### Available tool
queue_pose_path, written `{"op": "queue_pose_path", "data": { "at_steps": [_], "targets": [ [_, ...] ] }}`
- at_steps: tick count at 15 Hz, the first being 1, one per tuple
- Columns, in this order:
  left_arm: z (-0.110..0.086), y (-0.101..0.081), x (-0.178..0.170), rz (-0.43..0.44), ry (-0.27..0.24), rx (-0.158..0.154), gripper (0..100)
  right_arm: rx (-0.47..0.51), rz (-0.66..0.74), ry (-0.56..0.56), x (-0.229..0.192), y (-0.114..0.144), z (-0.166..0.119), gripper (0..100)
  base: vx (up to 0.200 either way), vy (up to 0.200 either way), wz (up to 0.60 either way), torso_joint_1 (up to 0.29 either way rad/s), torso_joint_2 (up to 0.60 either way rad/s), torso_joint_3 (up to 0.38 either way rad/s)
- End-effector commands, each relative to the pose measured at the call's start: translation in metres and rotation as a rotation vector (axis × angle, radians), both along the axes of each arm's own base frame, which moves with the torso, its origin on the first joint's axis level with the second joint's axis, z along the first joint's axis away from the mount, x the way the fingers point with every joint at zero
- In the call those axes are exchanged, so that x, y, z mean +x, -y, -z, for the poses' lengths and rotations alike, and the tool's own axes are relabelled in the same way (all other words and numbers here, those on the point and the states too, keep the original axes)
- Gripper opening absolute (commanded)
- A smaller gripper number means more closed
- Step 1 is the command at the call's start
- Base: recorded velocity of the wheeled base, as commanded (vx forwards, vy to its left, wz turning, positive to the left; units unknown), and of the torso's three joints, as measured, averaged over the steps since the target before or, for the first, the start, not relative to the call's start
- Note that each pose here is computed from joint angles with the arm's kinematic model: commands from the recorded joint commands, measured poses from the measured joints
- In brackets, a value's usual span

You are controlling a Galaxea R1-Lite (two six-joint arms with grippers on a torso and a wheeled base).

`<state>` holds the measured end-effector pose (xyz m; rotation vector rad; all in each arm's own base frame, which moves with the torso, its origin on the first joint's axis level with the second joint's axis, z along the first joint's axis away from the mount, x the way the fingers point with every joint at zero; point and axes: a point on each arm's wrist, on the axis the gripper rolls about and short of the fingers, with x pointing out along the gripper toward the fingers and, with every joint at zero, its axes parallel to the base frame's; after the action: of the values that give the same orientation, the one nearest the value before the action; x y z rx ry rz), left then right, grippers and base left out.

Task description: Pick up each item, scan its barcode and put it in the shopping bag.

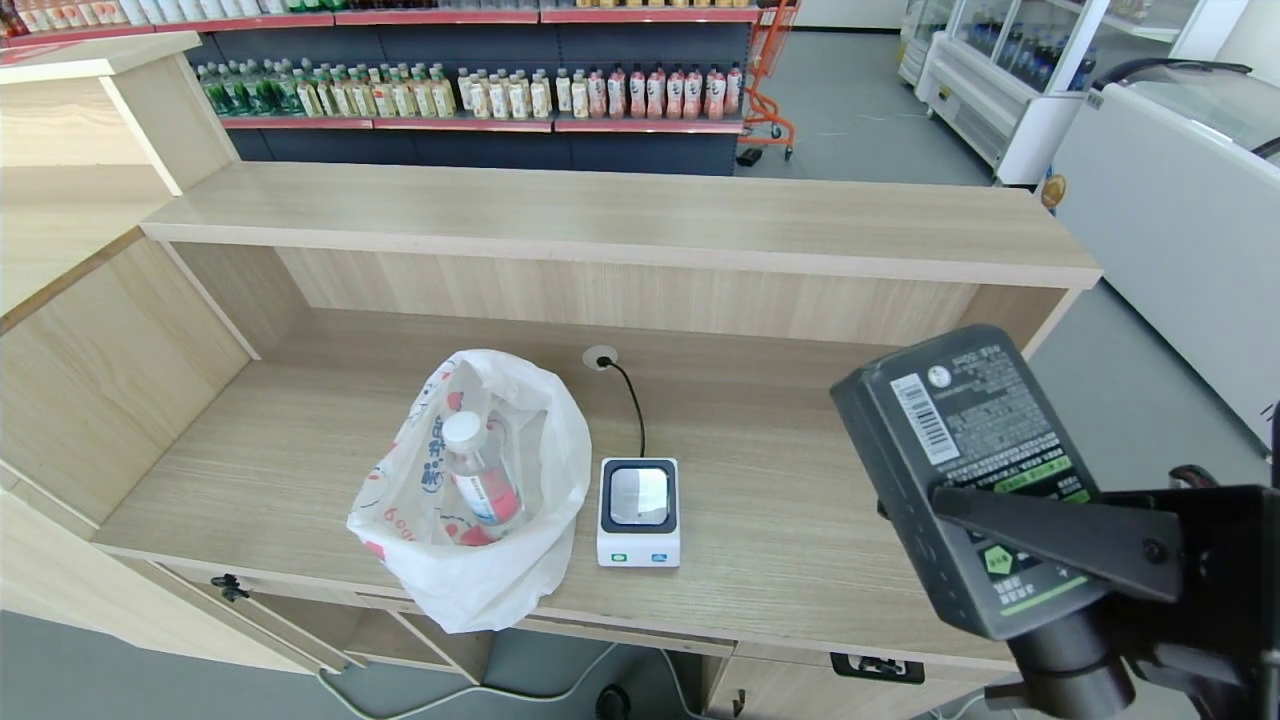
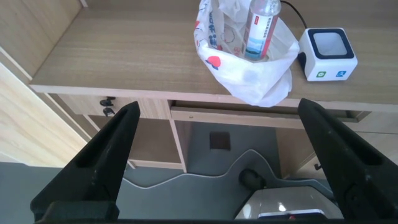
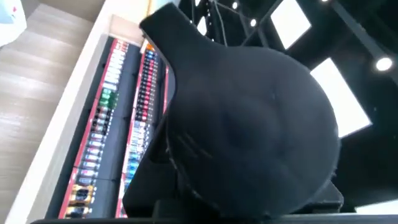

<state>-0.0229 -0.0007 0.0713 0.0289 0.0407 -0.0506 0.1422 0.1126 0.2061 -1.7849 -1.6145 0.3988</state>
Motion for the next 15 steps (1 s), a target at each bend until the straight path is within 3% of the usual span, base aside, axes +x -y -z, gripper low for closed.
{"op": "queue_pose_path", "data": {
  "at_steps": [1, 6, 15],
  "targets": [
    [0.000, 0.000, 0.000, 0.001, 0.000, 0.001, 100, 0.027, -0.019, 0.059, -0.017, 0.007, -0.013, 0, 0.000, 0.000, 0.00, 0.000, 0.00, 0.000],
    [0.000, 0.000, 0.000, 0.001, 0.000, 0.001, 100, 0.057, -0.131, 0.060, -0.030, -0.004, -0.021, 0, 0.000, 0.000, 0.00, 0.000, 0.00, 0.000],
    [0.000, 0.000, 0.000, 0.001, 0.000, 0.001, 100, 0.062, -0.194, 0.065, -0.041, -0.007, -0.023, 0, 0.000, 0.000, 0.00, 0.000, 0.00, 0.000]
  ]
}}
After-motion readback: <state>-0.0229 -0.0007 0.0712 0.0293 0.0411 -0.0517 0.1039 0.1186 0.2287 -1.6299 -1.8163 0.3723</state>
